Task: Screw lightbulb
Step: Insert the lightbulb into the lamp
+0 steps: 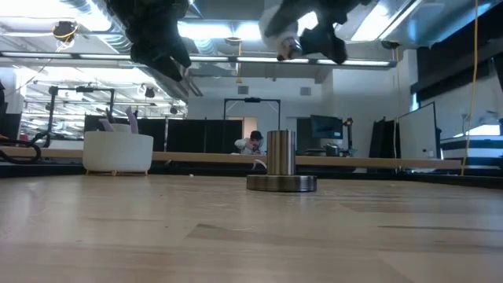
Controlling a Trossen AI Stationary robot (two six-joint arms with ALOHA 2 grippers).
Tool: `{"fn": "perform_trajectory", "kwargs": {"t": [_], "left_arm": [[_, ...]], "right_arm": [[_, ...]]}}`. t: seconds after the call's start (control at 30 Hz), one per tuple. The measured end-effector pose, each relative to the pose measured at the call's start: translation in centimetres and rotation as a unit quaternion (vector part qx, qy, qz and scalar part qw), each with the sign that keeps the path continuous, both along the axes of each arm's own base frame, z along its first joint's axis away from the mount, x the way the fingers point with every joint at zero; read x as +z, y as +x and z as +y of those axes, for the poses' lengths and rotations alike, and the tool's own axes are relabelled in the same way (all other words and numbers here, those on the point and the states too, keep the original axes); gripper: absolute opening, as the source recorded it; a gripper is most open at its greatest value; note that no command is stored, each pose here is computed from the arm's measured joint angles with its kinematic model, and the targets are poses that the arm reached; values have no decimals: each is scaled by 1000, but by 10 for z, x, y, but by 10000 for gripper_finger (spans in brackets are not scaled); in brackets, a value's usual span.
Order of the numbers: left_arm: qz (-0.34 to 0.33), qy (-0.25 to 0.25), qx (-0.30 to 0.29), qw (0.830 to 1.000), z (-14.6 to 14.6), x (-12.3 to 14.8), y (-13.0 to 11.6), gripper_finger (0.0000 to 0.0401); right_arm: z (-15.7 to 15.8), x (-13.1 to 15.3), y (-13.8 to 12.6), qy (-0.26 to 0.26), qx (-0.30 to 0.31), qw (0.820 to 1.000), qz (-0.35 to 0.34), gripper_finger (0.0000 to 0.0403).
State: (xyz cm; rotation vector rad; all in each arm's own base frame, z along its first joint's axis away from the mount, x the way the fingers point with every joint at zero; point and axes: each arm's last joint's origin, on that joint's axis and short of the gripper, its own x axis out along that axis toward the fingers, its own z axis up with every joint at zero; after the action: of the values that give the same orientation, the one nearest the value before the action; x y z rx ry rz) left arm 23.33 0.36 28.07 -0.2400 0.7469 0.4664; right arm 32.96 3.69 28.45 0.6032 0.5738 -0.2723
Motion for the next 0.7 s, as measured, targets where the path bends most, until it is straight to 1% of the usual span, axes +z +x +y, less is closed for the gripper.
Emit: {"fn": "perform_trajectory", "kwargs": {"t": [0.13, 0.3, 0.37, 0.5, 0.6, 0.7], "left_arm": [[-7, -18, 19, 1000, 0, 0, 0, 310], [1, -72, 18, 997, -5, -3, -2, 310], [3, -93, 34, 995, -6, -4, -4, 310], [-11, -125, 67, 990, -8, -4, -3, 310], [-16, -146, 94, 985, -8, -6, -2, 310], [-26, -175, 130, 976, -9, -8, 0, 310]], "right_arm": [[0, -2, 0, -27, 46, 999, 5, 212], [1, -19, -7, -44, 107, 993, 29, 211], [1, -22, -12, -55, 123, 991, 14, 211], [-6, -37, -19, -53, 150, 987, -23, 211], [-18, -49, -26, -41, 162, 984, -66, 211], [-30, -61, -32, -21, 191, 975, -114, 211]]}}
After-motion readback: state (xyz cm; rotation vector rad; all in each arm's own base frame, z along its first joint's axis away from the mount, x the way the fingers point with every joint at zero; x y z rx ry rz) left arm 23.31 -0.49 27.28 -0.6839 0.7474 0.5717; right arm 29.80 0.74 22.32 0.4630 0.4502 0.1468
